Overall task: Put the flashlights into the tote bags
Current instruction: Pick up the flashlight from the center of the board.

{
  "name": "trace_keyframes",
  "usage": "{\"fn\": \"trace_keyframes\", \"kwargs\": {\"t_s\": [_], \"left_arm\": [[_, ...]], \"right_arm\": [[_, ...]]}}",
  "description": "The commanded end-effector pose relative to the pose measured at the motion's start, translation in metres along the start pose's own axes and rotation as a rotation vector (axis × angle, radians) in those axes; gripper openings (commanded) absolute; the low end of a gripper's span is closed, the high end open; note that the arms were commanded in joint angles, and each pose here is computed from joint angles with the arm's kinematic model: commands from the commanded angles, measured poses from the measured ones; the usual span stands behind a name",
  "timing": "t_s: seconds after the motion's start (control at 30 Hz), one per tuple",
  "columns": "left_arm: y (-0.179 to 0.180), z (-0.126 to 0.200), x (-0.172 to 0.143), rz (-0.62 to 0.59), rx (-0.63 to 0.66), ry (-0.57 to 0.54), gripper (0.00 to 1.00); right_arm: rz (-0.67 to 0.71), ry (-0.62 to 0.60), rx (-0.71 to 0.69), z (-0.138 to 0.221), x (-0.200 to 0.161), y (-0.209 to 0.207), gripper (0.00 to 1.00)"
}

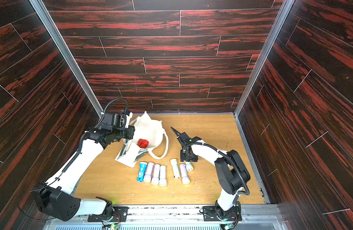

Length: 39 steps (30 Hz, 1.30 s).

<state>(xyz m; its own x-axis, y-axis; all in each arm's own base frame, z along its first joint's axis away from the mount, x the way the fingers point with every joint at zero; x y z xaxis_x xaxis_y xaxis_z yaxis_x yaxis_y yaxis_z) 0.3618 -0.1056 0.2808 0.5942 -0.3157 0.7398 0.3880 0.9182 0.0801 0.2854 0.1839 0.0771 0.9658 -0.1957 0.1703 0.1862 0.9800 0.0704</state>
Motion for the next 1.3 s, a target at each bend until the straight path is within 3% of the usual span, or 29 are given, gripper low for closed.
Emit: {"fn": "trace_keyframes", "kwargs": {"t_s": [0.0,0.23,0.93,1.27], "left_arm": [[0.021,-0.002,-0.017,-0.011,0.154,0.076,0.0],[0.037,-0.003,-0.023,-0.009,0.269,0.124,0.0],[0.029,-0.005,-0.023,-0.005,0.21,0.122,0.0],[0.028,-0.006,-0.023,-0.003,0.2,0.12,0.0]], "right_arm": [[0.005,0.03,-0.045,-0.007,-0.001,-0.005,0.61],[0.01,0.043,-0.067,-0.015,-0.001,-0.006,0.58],[0.013,0.068,-0.086,-0.035,0.004,-0.005,0.45],[0.014,0.043,-0.092,-0.024,0.005,-0.01,0.38]]}}
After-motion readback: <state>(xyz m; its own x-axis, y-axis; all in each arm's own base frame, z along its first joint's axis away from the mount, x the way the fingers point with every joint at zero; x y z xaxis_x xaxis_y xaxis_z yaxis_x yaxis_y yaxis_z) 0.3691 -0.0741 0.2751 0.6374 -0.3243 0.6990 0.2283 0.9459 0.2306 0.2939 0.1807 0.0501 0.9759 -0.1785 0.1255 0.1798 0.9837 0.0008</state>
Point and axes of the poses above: each gripper's point midway between its finger pads, its own z axis back along the fingers, its own y axis along the line the jaws close on, x = y × z, the point moved 3 cm from there along z, back along the fingers, and after that the axes turned 13 degrees about -z, right-handed, at the moved point
